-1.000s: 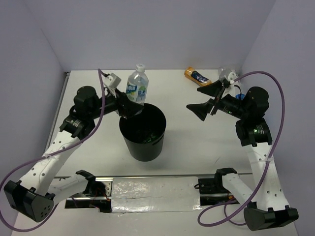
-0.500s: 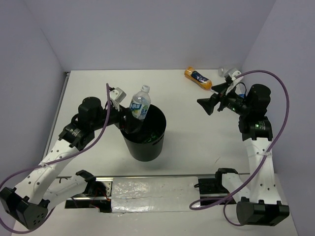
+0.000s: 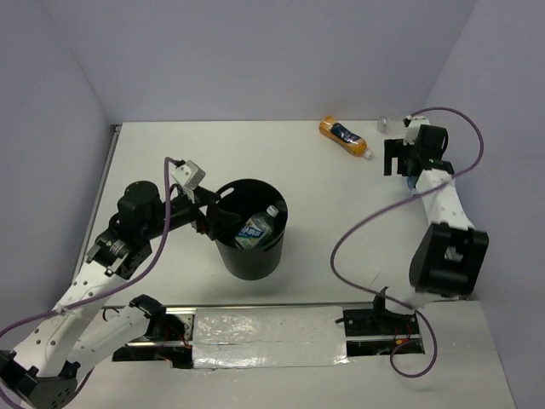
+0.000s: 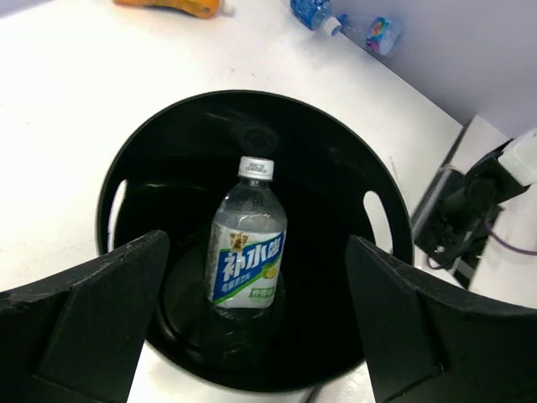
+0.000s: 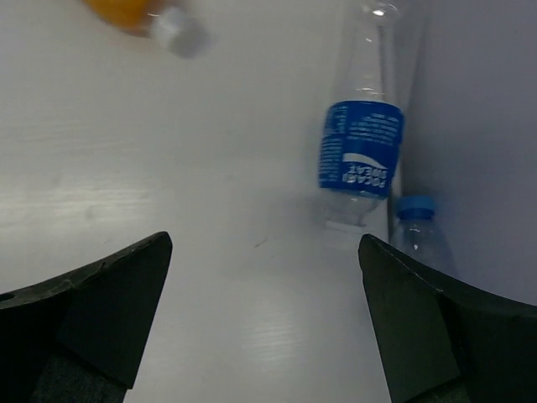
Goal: Put the plastic bottles in the bin
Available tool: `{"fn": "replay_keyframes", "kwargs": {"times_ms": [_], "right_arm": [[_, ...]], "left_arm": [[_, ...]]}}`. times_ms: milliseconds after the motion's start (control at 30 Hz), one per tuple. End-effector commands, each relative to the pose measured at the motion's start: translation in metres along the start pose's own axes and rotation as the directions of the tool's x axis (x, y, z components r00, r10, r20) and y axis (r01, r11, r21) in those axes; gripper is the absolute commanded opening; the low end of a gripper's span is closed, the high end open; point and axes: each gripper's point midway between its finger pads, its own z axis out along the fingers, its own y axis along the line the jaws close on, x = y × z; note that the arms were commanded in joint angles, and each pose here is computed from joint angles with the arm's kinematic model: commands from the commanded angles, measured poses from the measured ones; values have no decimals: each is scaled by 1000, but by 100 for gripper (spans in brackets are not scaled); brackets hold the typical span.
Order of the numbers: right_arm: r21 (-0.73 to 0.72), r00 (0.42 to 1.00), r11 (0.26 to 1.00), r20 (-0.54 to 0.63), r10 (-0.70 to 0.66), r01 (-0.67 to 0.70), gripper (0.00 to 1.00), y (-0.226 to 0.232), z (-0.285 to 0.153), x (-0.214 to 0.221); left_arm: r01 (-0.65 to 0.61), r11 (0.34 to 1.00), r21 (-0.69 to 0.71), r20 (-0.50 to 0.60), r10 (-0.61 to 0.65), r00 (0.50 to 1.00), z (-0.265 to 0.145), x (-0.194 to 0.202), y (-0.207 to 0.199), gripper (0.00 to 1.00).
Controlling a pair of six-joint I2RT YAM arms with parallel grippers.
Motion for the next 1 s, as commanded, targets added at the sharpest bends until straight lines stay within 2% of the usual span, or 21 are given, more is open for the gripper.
{"fn": "replay_keyframes", "kwargs": {"times_ms": [0, 33, 67, 100, 133, 167, 200, 233, 267, 300, 333, 400, 433, 467, 567, 600, 733, 833, 867, 933, 967], "right_arm": [[314, 998, 949, -48, 34, -18, 100, -68, 40, -9], [349, 997, 937, -71, 38, -11, 100, -76, 51, -6], [384, 998, 923, -53, 38, -14, 100, -88, 58, -23], [420, 990, 907, -128, 54, 5, 100, -95, 83, -1], [433, 987, 901, -153, 59, 13, 100, -100, 94, 2], [469, 988, 883, -137, 64, 8, 100, -111, 97, -16], [468, 978, 883, -195, 75, 25, 100, -112, 119, 3], [476, 976, 879, -202, 75, 31, 100, -115, 127, 3], [490, 982, 871, -177, 74, 23, 100, -122, 131, -13], [481, 970, 876, -228, 82, 39, 100, -121, 145, 4], [487, 975, 873, -208, 82, 31, 100, -125, 149, -8], [482, 960, 875, -263, 99, 42, 99, -127, 164, 11], [479, 963, 877, -250, 102, 31, 99, -129, 168, 4], [463, 947, 886, -296, 123, 30, 98, -129, 175, 22], [399, 929, 917, -341, 141, 7, 89, -125, 185, 38], [383, 925, 924, -353, 139, 8, 82, -124, 186, 43], [302, 902, 953, -413, 125, 6, 67, -112, 188, 68], [244, 883, 970, -455, 116, -2, 50, -102, 184, 82], [229, 880, 973, -462, 113, -4, 40, -100, 182, 84], [188, 869, 982, -484, 101, -10, 28, -92, 176, 92], [144, 889, 989, -450, 81, -17, 22, -85, 168, 78]], "left_arm": [[-95, 995, -19, 115, 97, 989, -16, -22, -5, 99], [-98, 994, -37, 122, 102, 987, -18, -19, -2, 99], [-107, 992, -59, 151, 115, 982, -25, -23, -1, 99], [-109, 990, -90, 166, 123, 978, -28, -25, 3, 99], [-100, 983, -153, 171, 126, 977, -30, -22, 15, 99], [-103, 976, -190, 190, 139, 972, -36, -25, 19, 99], [-100, 970, -220, 196, 144, 970, -38, -25, 24, 99], [-86, 958, -274, 197, 143, 970, -41, -23, 34, 99], [-84, 954, -288, 205, 147, 968, -43, -24, 36, 99], [-82, 952, -295, 206, 147, 967, -44, -24, 37, 100], [-77, 948, -307, 205, 145, 968, -44, -22, 40, 99], [-75, 947, -311, 200, 142, 969, -43, -21, 42, 99], [-73, 946, -317, 193, 139, 971, -42, -19, 43, 99], [-73, 945, -319, 188, 139, 972, -41, -19, 45, 99], [-70, 942, -327, 181, 135, 974, -40, -17, 47, 100], [-70, 942, -327, 181, 135, 974, -40, -16, 47, 99], [-67, 941, -332, 179, 133, 975, -39, -16, 49, 99], [-65, 940, -334, 178, 130, 975, -39, -14, 50, 100], [-65, 940, -334, 180, 132, 975, -40, -15, 49, 99], [-66, 940, -335, 187, 135, 973, -41, -16, 49, 99], [-65, 939, -339, 189, 135, 973, -41, -16, 50, 99]]}}
